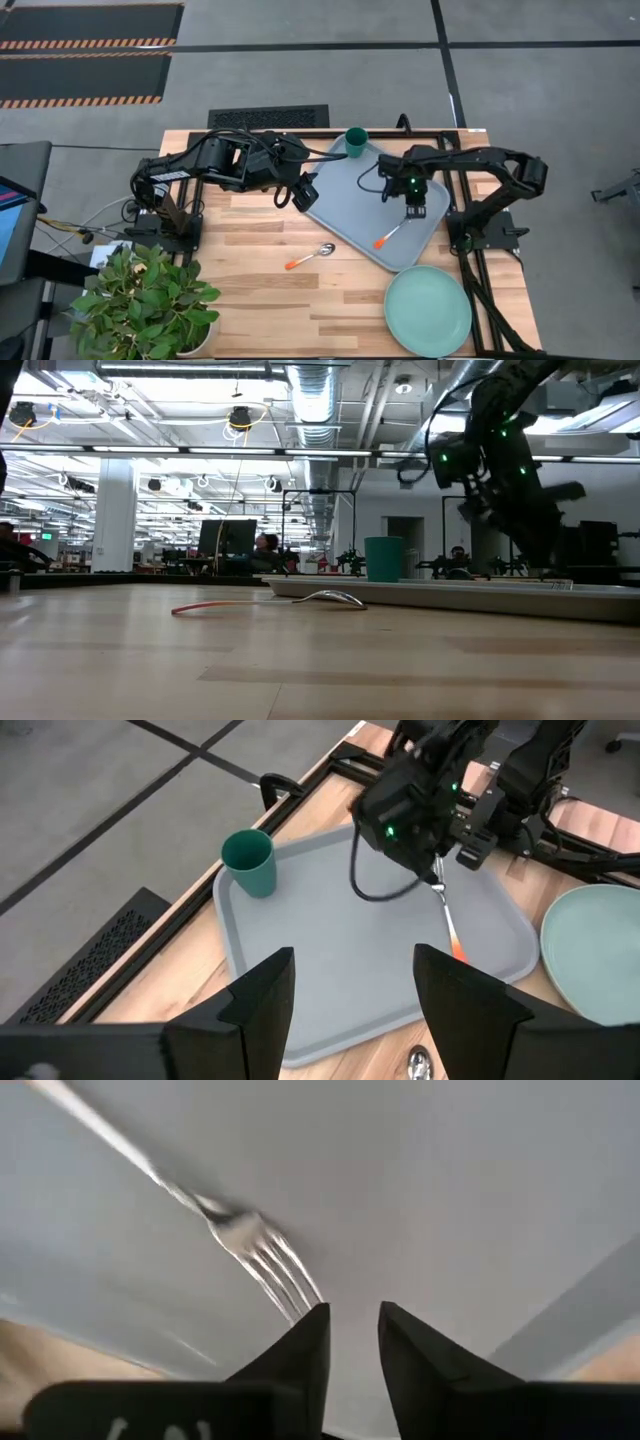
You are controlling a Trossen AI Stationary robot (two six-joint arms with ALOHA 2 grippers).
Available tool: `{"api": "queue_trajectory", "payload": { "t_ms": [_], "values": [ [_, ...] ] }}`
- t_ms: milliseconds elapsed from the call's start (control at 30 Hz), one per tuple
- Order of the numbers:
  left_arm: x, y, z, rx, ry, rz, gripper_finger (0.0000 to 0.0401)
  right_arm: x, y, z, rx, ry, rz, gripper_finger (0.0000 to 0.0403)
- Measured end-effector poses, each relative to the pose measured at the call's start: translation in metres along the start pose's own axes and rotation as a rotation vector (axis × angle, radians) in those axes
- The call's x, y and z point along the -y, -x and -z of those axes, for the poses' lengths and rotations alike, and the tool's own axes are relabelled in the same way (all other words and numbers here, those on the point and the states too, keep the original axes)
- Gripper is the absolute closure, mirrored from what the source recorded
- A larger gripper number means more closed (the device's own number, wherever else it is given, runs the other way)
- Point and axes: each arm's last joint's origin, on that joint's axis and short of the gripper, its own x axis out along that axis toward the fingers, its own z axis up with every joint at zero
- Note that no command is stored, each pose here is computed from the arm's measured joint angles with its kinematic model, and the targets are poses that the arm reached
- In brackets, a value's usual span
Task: Pick and place plate/cup/fork/spoon on tray
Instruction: Put the orange fork to the right of the blue tray
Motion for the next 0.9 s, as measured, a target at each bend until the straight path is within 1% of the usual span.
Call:
{"api": "queue_trajectory", "payload": {
  "t_ms": [67, 100, 167, 267, 333, 367, 467, 567, 700, 833, 900],
  "values": [
    [0.0, 0.0, 0.0, 0.0, 0.001, 0.0, 0.0207, 0.002, 0.009, 0.002, 0.048, -0.085, -0.028, 0.0285],
    [0.0, 0.0, 0.0, 0.0, 0.007, 0.0, 0.0207, 0.002, 0.011, 0.005, 0.069, -0.133, -0.059, 0.0282],
    [0.0, 0.0, 0.0, -0.003, 0.01, 0.004, 0.0207, 0.006, 0.015, 0.012, 0.121, -0.264, -0.116, 0.0276],
    [0.001, 0.0, 0.001, -0.004, 0.012, 0.009, 0.0207, 0.012, 0.016, 0.028, 0.184, -0.528, -0.126, 0.0267],
    [0.002, 0.001, 0.001, -0.004, 0.007, 0.011, 0.0207, 0.013, 0.014, 0.042, 0.21, -0.646, -0.129, 0.0264],
    [0.003, 0.002, 0.001, -0.003, -0.001, 0.013, 0.0207, 0.011, 0.012, 0.05, 0.214, -0.684, -0.133, 0.0264],
    [0.004, 0.003, 0.002, -0.003, -0.021, 0.016, 0.0207, 0.003, 0.004, 0.069, 0.226, -0.776, -0.15, 0.0265],
    [0.004, 0.003, 0.002, -0.001, -0.022, 0.014, 0.0207, -0.004, 0.002, 0.077, 0.267, -0.825, -0.204, 0.0266],
    [0.004, 0.002, 0.002, 0.003, -0.028, 0.007, 0.0207, -0.008, 0.005, 0.078, 0.288, -0.899, -0.204, 0.0268],
    [0.004, 0.002, 0.002, 0.004, -0.028, 0.007, 0.0207, -0.013, 0.003, 0.073, 0.264, -0.942, -0.167, 0.0276],
    [0.004, 0.002, 0.002, 0.005, -0.027, 0.007, 0.0207, -0.017, 0.001, 0.069, 0.242, -0.941, -0.139, 0.028]
  ]
}}
